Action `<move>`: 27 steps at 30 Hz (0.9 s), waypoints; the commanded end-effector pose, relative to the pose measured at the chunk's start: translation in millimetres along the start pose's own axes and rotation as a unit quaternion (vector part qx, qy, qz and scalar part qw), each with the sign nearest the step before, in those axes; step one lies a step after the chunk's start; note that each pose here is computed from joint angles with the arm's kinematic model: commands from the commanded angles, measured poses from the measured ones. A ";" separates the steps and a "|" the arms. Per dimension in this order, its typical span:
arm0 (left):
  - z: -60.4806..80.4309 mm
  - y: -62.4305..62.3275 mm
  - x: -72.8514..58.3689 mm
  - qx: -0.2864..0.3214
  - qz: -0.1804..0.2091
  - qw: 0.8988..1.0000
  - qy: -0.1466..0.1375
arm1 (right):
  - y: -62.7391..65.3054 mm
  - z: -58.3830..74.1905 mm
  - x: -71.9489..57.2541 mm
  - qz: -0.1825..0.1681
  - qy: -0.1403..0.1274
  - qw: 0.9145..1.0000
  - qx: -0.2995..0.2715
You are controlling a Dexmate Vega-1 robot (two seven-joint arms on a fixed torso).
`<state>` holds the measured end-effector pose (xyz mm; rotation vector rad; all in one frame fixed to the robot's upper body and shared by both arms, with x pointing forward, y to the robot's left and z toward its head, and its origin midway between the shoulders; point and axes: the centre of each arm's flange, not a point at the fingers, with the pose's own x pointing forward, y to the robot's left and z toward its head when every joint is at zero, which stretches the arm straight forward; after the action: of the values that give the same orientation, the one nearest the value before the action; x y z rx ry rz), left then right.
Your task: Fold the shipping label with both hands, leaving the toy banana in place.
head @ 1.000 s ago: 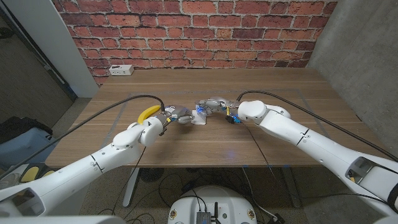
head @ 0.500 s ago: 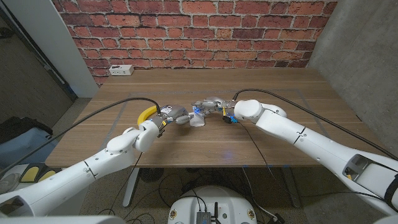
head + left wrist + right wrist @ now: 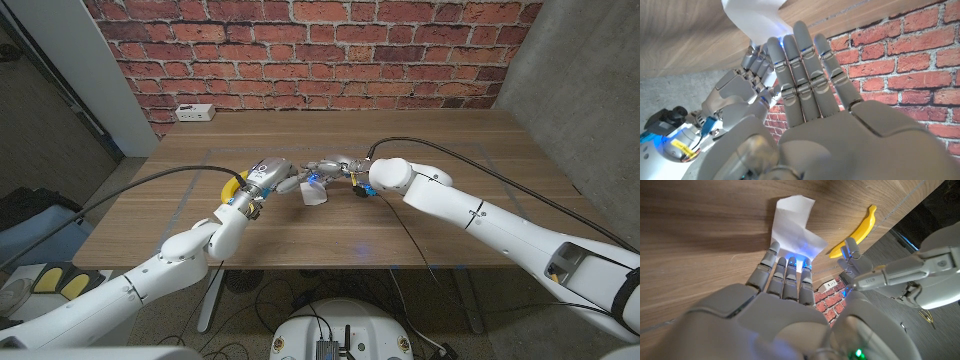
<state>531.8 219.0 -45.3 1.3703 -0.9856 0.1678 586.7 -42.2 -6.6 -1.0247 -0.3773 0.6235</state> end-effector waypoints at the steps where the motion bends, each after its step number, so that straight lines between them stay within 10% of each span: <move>1: 3.1 9.1 -11.2 -0.008 0.079 0.997 -0.013 | 4.3 1.8 4.9 0.006 0.011 1.000 -0.013; 10: 5.0 13.7 -33.7 -0.019 0.229 0.973 -0.022 | 6.5 3.5 5.3 0.004 0.019 1.000 -0.024; 27: 4.1 12.7 -48.9 -0.055 0.286 0.955 -0.049 | 19.9 16.7 1.1 0.000 0.045 0.996 -0.079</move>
<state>498.7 234.5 -60.3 1.0472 -1.3815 0.4468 580.1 -28.2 -12.5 -1.1438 -0.3557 0.5822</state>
